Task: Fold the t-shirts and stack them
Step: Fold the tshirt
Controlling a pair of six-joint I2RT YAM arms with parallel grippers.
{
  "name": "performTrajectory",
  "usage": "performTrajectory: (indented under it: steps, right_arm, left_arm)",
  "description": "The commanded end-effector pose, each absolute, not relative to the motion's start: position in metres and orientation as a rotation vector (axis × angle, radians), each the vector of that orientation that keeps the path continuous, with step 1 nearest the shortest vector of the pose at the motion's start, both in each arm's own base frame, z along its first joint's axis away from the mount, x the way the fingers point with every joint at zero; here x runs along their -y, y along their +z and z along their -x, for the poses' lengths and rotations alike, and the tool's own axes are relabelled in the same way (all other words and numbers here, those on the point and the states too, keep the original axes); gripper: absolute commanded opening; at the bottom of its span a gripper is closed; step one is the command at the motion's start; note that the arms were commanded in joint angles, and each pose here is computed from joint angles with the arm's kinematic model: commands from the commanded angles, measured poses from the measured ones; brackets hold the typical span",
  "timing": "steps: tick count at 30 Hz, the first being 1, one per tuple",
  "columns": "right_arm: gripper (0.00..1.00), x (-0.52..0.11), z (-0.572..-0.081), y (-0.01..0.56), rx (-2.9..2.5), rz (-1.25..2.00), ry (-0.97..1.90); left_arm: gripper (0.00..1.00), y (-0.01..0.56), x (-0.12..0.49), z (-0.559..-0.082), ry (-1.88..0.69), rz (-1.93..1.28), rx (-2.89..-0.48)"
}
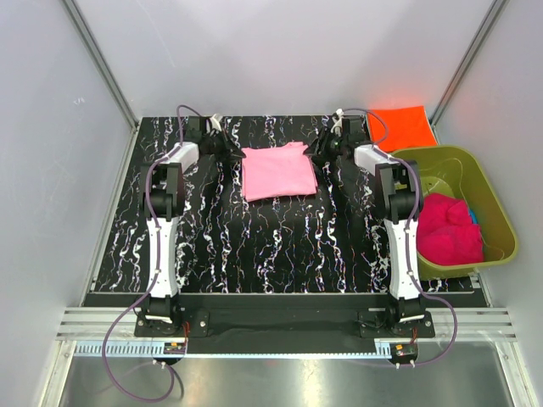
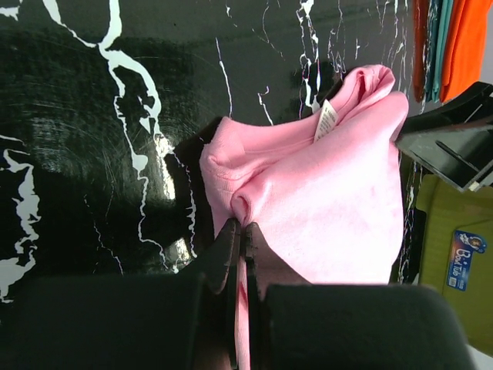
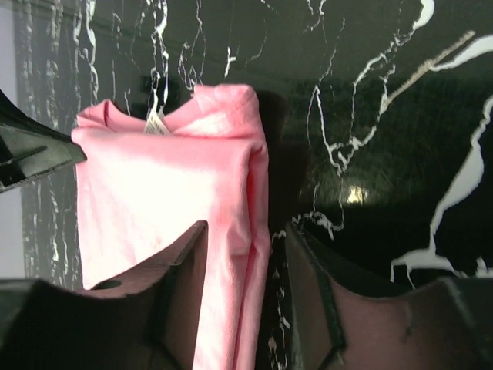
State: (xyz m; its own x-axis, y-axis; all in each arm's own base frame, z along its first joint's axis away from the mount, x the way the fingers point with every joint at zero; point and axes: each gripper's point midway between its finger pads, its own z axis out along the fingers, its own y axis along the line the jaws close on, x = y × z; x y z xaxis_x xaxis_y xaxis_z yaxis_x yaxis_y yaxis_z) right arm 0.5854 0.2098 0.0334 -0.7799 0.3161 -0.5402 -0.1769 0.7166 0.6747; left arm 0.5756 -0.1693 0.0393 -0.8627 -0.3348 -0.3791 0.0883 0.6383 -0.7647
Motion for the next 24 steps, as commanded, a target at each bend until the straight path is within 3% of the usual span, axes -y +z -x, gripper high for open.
performTrajectory:
  steps: [1,3,4,5,8,9,14,20,24]
  right_arm:
    - [0.56,-0.197,-0.578,0.092,-2.259,-0.072,0.885]
    - [0.61,-0.194,-0.573,0.102,-2.276,-0.079,0.868]
    - [0.62,-0.193,-0.566,0.114,-2.287,-0.078,0.866]
    - [0.62,-0.192,-0.562,0.119,-2.29,-0.075,0.869]
    - [0.63,-0.193,-0.543,0.138,-2.305,-0.068,0.901]
    - [0.6,-0.196,-0.537,0.143,-2.303,-0.062,0.921]
    - [0.15,-0.229,-0.496,0.149,-2.344,0.024,1.125]
    - [0.09,-0.278,-0.463,0.139,-2.39,0.176,1.327]
    - [0.1,-0.295,-0.452,0.118,-2.441,0.205,1.403]
  left_arm:
    - [0.05,0.055,0.16,-0.584,-1.119,0.201,-2.316]
    - [0.06,0.068,0.15,-0.584,-1.086,0.211,-2.304]
    - [0.17,0.074,0.145,-0.585,-1.06,0.221,-2.296]
    - [0.21,0.092,0.14,-0.585,-1.052,0.215,-2.268]
    - [0.23,0.124,0.129,-0.583,-1.037,0.207,-2.22]
    - [0.24,0.13,0.128,-0.58,-1.033,0.207,-2.217]
    - [0.3,0.173,0.122,-0.562,-0.981,0.17,-2.182]
    - [0.27,0.185,0.154,-0.514,-1.033,0.12,-2.217]
    - [0.27,0.153,0.19,-0.475,-1.103,0.113,-2.313]
